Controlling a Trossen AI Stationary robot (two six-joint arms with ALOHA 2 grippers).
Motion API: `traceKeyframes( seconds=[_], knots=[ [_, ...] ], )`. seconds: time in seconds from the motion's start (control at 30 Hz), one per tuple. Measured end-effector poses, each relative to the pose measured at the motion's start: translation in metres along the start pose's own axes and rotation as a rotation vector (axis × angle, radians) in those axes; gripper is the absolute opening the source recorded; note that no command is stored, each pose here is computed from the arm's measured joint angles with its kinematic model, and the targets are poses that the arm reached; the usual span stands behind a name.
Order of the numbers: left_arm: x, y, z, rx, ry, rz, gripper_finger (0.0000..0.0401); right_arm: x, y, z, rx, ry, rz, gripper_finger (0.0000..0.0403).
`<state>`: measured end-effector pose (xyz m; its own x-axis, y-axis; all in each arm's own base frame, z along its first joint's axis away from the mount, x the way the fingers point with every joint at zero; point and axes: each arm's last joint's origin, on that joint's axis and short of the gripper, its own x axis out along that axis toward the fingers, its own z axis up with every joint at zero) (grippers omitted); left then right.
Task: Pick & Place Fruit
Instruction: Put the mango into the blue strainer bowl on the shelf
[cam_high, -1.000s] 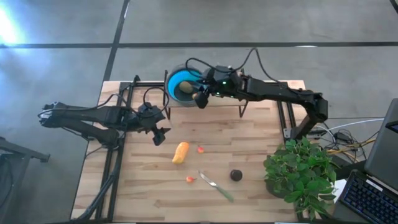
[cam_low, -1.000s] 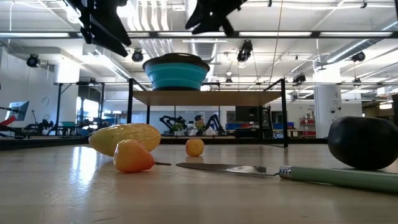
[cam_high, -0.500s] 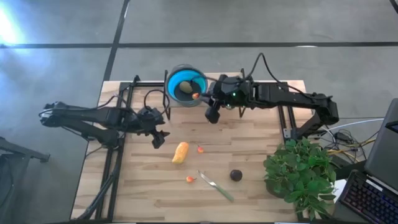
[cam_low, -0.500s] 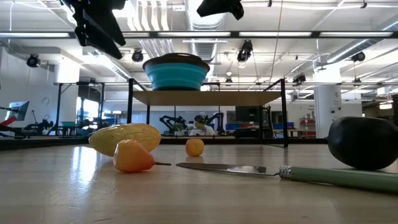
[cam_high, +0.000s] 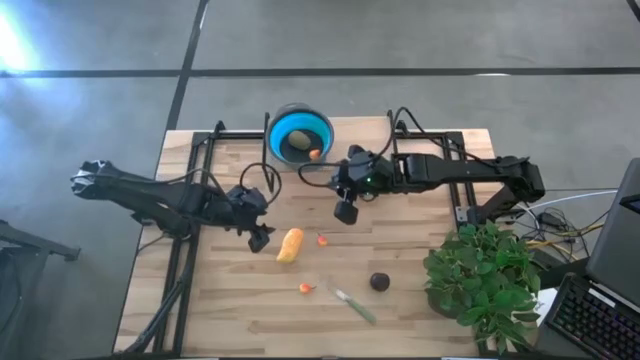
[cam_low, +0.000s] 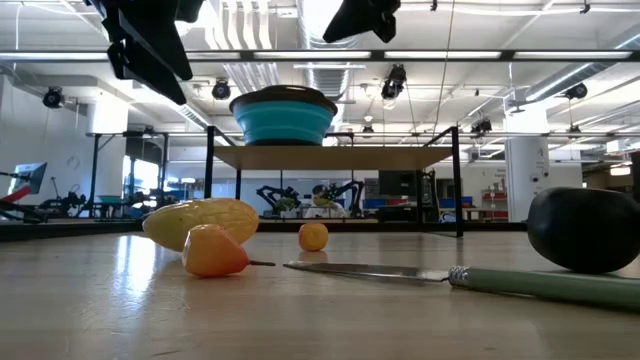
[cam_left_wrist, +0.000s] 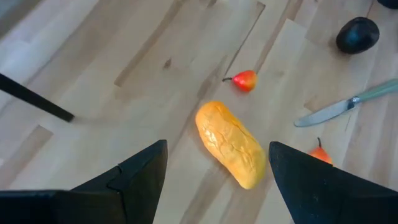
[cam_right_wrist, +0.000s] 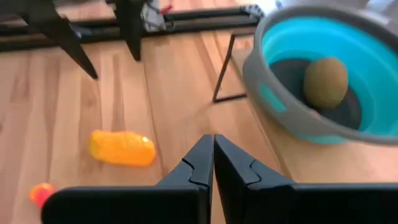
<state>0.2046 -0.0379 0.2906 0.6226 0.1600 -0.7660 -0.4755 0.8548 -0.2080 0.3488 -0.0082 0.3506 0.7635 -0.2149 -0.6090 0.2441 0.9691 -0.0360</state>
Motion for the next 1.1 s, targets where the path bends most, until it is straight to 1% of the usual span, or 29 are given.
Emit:
traceKeyframes(
  seconds=[0.2, 0.37, 0.47, 0.6, 0.7, 0.93, 1.1],
  knots=[
    [0.005, -0.009, -0.003, -0.063, 0.035, -0.007, 0.0286, 0.007, 0.008, -0.017, -0.024, 0.052, 0.012, 0.0014],
    [0.008, -0.023, 0.005, -0.095, 0.042, -0.018, 0.0286, 0.006, 0.008, -0.03, -0.038, 0.084, 0.015, 0.001],
    [0.013, -0.03, 0.011, -0.105, 0.066, 0.002, 0.0286, 0.001, 0.007, -0.038, -0.035, 0.091, 0.016, 0.0009],
    [0.021, -0.039, 0.016, -0.124, 0.117, 0.059, 0.0286, -0.011, 0.003, -0.048, -0.03, 0.085, 0.019, 0.0009],
    [0.029, -0.044, 0.018, -0.144, 0.156, 0.111, 0.0286, -0.024, -0.001, -0.055, -0.003, 0.063, 0.021, 0.0009],
    [0.047, -0.054, 0.019, -0.284, 0.189, 0.179, 0.0286, -0.052, -0.011, -0.072, 0.037, 0.016, 0.027, 0.0009],
    [0.057, -0.058, 0.014, -0.375, 0.208, 0.215, 0.0286, -0.064, -0.015, -0.084, 0.062, -0.044, 0.038, 0.0008]
  ],
)
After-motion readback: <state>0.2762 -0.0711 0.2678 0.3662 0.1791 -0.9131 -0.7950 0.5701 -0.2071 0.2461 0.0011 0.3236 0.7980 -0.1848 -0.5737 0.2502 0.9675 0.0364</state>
